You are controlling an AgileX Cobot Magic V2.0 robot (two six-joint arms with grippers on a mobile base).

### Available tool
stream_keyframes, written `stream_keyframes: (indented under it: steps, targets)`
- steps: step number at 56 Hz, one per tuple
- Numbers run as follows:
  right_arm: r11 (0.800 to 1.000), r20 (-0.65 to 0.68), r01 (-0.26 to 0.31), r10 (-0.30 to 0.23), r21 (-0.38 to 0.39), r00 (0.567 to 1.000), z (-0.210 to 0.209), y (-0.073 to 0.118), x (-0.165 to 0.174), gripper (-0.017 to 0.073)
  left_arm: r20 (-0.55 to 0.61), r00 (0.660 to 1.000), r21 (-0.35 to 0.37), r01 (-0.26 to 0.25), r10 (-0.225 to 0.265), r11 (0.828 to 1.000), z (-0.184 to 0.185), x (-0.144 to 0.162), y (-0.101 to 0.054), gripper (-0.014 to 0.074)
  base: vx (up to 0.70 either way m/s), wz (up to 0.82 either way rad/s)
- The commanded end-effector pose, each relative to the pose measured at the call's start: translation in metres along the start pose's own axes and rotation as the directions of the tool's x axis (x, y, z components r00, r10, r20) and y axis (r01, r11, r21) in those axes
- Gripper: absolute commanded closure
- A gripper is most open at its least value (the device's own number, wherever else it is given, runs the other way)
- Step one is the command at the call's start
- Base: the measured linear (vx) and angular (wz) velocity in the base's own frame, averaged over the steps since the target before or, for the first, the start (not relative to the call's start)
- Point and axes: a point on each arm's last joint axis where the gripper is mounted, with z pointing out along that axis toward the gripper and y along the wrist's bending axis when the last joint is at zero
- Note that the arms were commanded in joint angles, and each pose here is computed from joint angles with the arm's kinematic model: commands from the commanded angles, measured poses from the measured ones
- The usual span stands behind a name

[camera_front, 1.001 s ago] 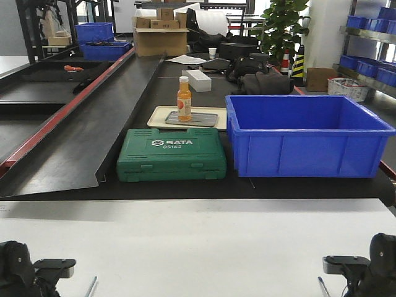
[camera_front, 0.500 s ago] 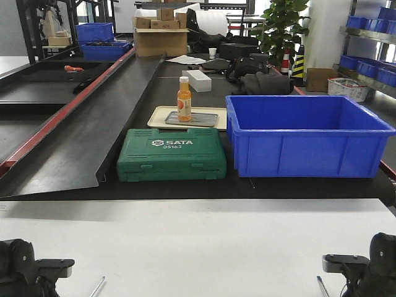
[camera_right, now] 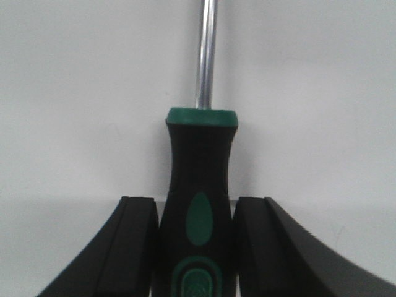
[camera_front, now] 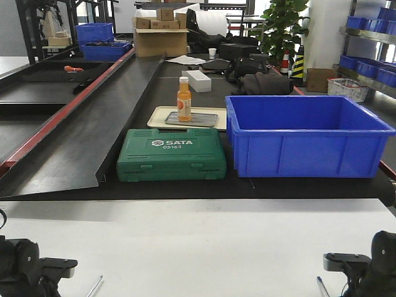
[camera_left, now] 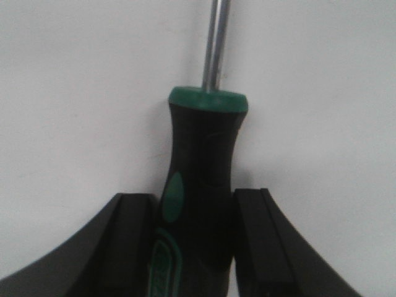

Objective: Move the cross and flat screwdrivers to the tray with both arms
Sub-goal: 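Close the left gripper around the green-handled cross screwdriver handle, then lift both screwdrivers upright off the table with both grippers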

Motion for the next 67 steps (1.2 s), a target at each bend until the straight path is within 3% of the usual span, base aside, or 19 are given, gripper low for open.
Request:
stream_keyframes:
  steps: [1, 12, 21, 29, 37, 44, 55, 61, 67]
  targets:
    - [1.000, 0.127, 0.005, -0.004, -0.003, 0.992, -0.041, 0.003, -0.007, 0.0567, 0.015, 1.000, -0.031, -0.024, 0.025, 0.999, -0.009, 0.004, 0.004, 0.0596, 0.00, 0.00]
    - [1.000, 0.317, 0.002, 0.007, -0.028, 0.948, -0.109, 0.011, 0.001, 0.0567, 0.222, 0.974, -0.034, -0.033, 0.039, 0.999, -0.071, 0.003, -0.001, 0.0594, 0.00, 0.00]
    - [0.998, 0.502, 0.033, -0.006, -0.045, 0.865, -0.175, 0.019, 0.022, 0.0567, 0.437, 0.898, -0.041, -0.039, 0.053, 0.998, -0.143, 0.016, -0.007, 0.0594, 0.00, 0.00]
    - [0.996, 0.672, 0.078, -0.029, -0.043, 0.740, -0.238, 0.026, 0.057, 0.0567, 0.622, 0.781, -0.049, -0.043, 0.064, 0.998, -0.205, 0.047, -0.012, 0.0594, 0.00, 0.00]
    - [0.994, 0.783, 0.106, -0.041, -0.031, 0.620, -0.283, 0.031, 0.096, 0.0567, 0.793, 0.606, -0.042, -0.040, 0.058, 0.998, -0.253, 0.094, -0.017, 0.0594, 0.00, 0.00]
    - [0.993, 0.839, 0.121, -0.054, -0.015, 0.541, -0.307, 0.034, 0.126, 0.0567, 0.890, 0.452, -0.050, -0.039, 0.063, 0.998, -0.276, 0.138, -0.018, 0.0594, 0.00, 0.00]
    - [0.991, 0.900, 0.136, -0.070, 0.012, 0.431, -0.333, 0.037, 0.163, 0.0567, 0.962, 0.264, -0.059, -0.036, 0.066, 0.998, -0.291, 0.197, -0.019, 0.0594, 0.00, 0.00]
    - [0.991, 0.920, 0.135, -0.064, 0.012, 0.388, -0.334, 0.037, 0.174, 0.0567, 0.978, 0.198, -0.061, -0.036, 0.067, 0.997, -0.296, 0.214, -0.019, 0.0594, 0.00, 0.00]
    - [0.992, 0.939, 0.129, -0.043, -0.002, 0.340, -0.316, 0.036, 0.185, 0.0567, 0.977, 0.201, -0.061, -0.037, 0.068, 0.997, -0.296, 0.217, -0.019, 0.0594, 0.00, 0.00]
